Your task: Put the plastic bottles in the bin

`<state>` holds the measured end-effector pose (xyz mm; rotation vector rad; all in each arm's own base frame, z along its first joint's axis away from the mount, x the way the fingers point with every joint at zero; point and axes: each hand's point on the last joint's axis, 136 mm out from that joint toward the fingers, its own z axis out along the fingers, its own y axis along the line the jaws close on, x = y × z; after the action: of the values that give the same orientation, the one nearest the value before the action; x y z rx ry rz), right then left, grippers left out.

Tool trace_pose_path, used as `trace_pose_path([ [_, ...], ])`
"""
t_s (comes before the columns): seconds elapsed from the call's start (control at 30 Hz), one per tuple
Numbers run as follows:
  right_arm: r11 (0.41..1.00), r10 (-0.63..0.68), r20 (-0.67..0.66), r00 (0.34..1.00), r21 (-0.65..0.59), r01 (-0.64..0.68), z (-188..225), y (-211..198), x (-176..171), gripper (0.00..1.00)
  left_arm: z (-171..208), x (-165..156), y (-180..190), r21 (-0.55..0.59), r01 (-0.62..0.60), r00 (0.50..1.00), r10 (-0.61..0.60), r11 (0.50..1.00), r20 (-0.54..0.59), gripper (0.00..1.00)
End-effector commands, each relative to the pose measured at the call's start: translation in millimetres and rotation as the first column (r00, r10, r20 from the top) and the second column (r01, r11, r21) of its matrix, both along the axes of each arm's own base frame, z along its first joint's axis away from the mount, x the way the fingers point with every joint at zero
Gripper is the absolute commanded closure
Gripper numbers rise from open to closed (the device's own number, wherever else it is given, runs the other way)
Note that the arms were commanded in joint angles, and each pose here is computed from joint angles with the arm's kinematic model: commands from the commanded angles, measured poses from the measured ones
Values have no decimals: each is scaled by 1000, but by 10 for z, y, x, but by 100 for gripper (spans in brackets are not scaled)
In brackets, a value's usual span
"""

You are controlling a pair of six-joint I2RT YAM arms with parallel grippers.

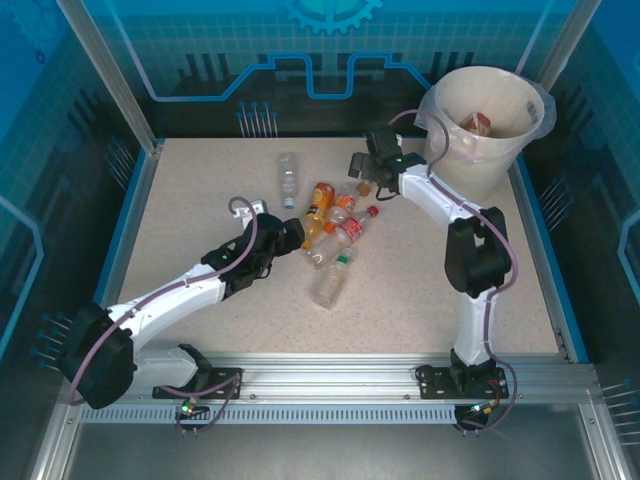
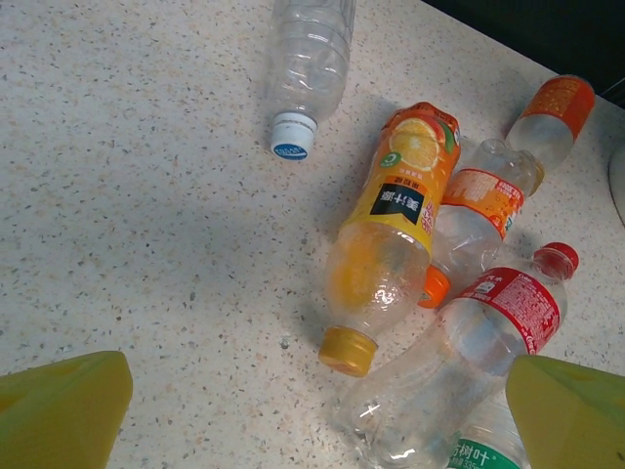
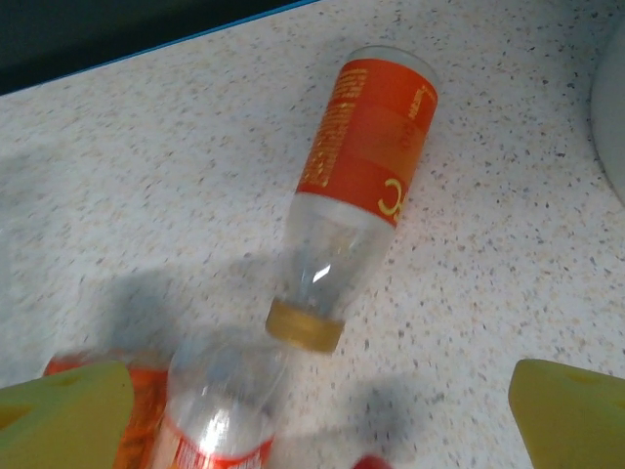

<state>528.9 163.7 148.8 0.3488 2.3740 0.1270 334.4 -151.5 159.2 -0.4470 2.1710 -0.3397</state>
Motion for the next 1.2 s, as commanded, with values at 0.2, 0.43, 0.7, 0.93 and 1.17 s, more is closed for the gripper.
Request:
trace_pose_path([
  [0.2, 978, -210, -42, 977, 4, 210, -375, -154, 501, 6, -84, -66, 153, 45, -8, 1000, 9, 999, -28, 1],
  [0.43, 969, -242, -115, 963, -76, 235, -750, -202, 639, 10, -131, -79, 173, 42, -7, 1000, 8, 999, -18, 1],
  [0.7, 962, -273, -154, 950, -49, 269, -982, -275, 669, 18, -157, -104, 207, 35, -7, 1000, 7, 999, -5, 1],
  [0.93, 969, -246, -163, 956, -14, 247, -1058, -272, 708, 32, -163, -95, 198, 36, 0, 1000, 0, 999, -2, 1],
  [1.17, 979, -200, -139, 970, -1, 202, -941, -259, 672, 42, -168, -87, 136, 12, 28, 1000, -28, 1000, -3, 1],
])
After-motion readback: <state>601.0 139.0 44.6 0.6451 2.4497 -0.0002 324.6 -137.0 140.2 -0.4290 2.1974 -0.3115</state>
